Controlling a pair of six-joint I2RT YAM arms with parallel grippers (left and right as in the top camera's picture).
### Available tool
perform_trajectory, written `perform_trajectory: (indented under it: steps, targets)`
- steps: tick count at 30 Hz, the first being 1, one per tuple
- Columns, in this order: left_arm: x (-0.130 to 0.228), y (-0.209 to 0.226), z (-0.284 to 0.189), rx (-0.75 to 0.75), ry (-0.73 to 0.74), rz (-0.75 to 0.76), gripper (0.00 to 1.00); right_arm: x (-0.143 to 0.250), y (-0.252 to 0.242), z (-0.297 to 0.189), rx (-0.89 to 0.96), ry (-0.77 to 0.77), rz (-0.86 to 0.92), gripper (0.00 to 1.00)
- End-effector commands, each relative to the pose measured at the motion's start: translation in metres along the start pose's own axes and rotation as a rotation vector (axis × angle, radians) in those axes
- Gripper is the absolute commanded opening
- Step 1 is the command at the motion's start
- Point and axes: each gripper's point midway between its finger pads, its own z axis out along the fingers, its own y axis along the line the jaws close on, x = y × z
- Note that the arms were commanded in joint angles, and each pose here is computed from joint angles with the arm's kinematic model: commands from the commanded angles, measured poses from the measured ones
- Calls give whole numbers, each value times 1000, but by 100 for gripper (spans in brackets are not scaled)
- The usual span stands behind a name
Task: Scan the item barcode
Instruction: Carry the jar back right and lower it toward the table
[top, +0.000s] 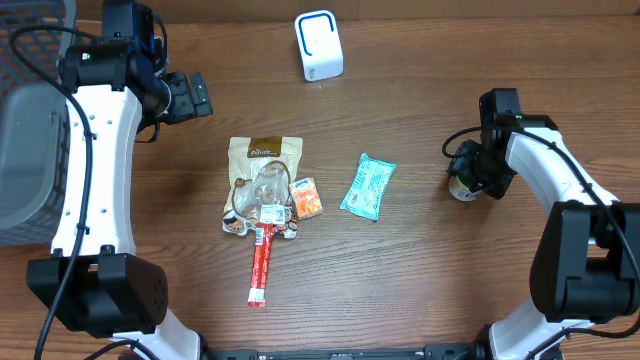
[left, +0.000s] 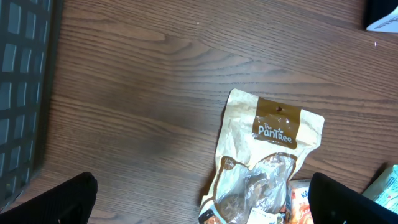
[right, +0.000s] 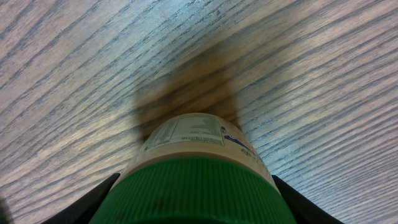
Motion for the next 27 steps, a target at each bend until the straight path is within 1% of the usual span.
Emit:
perform_trajectory:
  steps: [1,3,9,11,12,13,16,20,24,26,27]
  targets:
    - [-4,-3,-4,6,-16,13,100,-2,-2,-4,3,-18,0,30]
    - [-4,-3,-4,6,-16,13,100,-2,-2,-4,4,-15,0,33]
    - [-4,-3,-4,6,-16,13,100,0,-4,-4,9,-7,0,35]
    - [-4,-3,-4,6,-16,13,100,0,-4,-4,9,-6,0,40]
    - [-4,-3,-4,6,-16,13,100,1,-4,-4,11,-3,-1,47]
    - [-4,-3,-4,6,-16,13,100,1,-4,-4,10,-4,-1,58]
    - [-4,-3,-4,6,-16,13,100,-5,-1,-8,1,-22,-30,74]
    - [-4,-3,-4,6,-16,13,100,-19,3,-37,4,-40,-56,83]
    - [-4,-3,-4,6,-16,13,100,-31,5,-66,11,-71,-53,83]
    - [-4,-3,-4,6,-16,13,100,-32,16,-82,-34,-70,-65,83]
    - [-4,-3,-4,6,-16,13,100,-30,26,-90,-77,-60,-101,82]
